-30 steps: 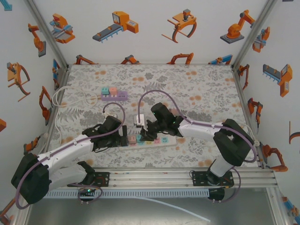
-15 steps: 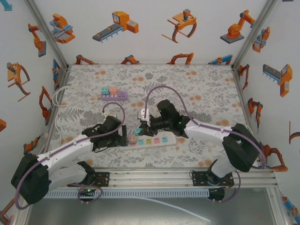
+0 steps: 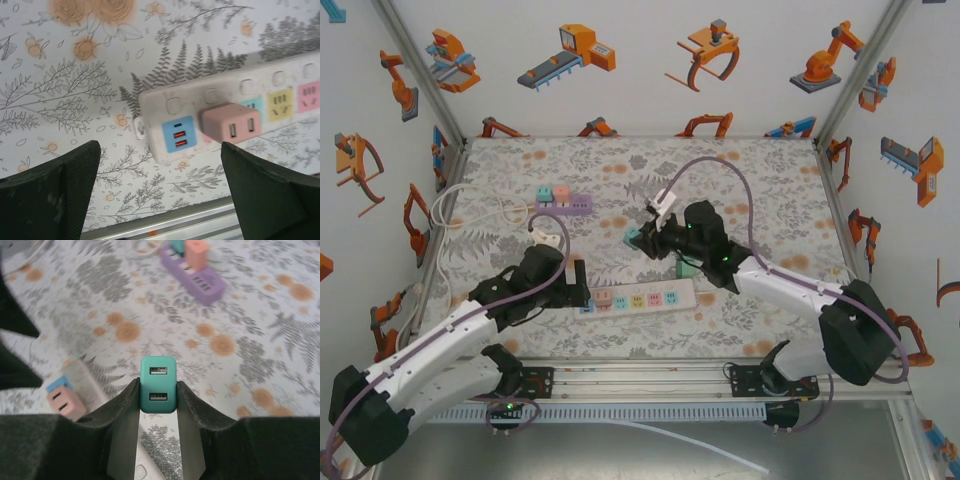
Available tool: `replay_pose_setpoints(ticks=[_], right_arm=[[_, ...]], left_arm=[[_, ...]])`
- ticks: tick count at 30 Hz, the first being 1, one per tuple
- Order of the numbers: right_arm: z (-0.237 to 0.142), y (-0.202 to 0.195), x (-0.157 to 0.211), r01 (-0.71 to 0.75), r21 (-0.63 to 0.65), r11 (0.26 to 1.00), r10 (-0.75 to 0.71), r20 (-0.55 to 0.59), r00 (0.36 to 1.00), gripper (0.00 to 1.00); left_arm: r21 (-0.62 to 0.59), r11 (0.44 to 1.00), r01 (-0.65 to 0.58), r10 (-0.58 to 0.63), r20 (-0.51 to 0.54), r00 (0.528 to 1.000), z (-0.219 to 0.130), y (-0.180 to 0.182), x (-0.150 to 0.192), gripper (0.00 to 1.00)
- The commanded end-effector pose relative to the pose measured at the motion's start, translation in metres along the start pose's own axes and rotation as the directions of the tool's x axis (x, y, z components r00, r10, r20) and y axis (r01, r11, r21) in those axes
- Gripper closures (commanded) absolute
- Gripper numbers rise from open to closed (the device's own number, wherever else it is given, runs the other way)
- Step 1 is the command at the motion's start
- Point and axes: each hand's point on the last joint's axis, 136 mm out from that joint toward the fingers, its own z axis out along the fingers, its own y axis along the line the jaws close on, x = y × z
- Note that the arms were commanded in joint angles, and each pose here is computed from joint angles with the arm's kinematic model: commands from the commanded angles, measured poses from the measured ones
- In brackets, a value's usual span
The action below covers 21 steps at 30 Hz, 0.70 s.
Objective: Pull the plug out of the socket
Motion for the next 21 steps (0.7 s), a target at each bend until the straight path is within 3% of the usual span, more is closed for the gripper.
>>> replay_pose_setpoints(ticks=[1, 5, 10, 15, 21], right_arm=[[-0.017, -0.049, -0.019, -0.237, 0.201, 0.950, 0.214, 0.132, 0.968, 0.86], [-0.034, -0.100, -0.008, -0.470, 0.328, 0.820, 0.410, 0.237, 0.881, 0.89], [-0.056, -0.150, 0.013, -0.661, 0.408, 0.629, 0.548, 0.370, 0.750, 0.94], [-0.072, -0.183, 0.040, -0.736, 0.463, 0.493, 0.591, 0.442, 0.674, 0.94], [-0.075, -0.204, 0.066, -0.798, 0.455, 0.395, 0.642, 0.485, 0.594, 0.94]], left_arm=[[0.144, 0.986, -0.078, 0.070, 0.061, 0.996, -0.019, -0.027, -0.015, 0.02], [0.280, 0.951, -0.131, 0.085, 0.173, 0.981, -0.043, -0.047, -0.028, 0.02], [0.395, 0.892, -0.221, 0.110, 0.285, 0.952, -0.068, -0.066, -0.036, 0.03], [0.491, 0.817, -0.304, 0.124, 0.365, 0.923, -0.091, -0.084, -0.037, 0.03], [0.570, 0.732, -0.373, 0.148, 0.401, 0.904, -0.108, -0.103, -0.034, 0.03]])
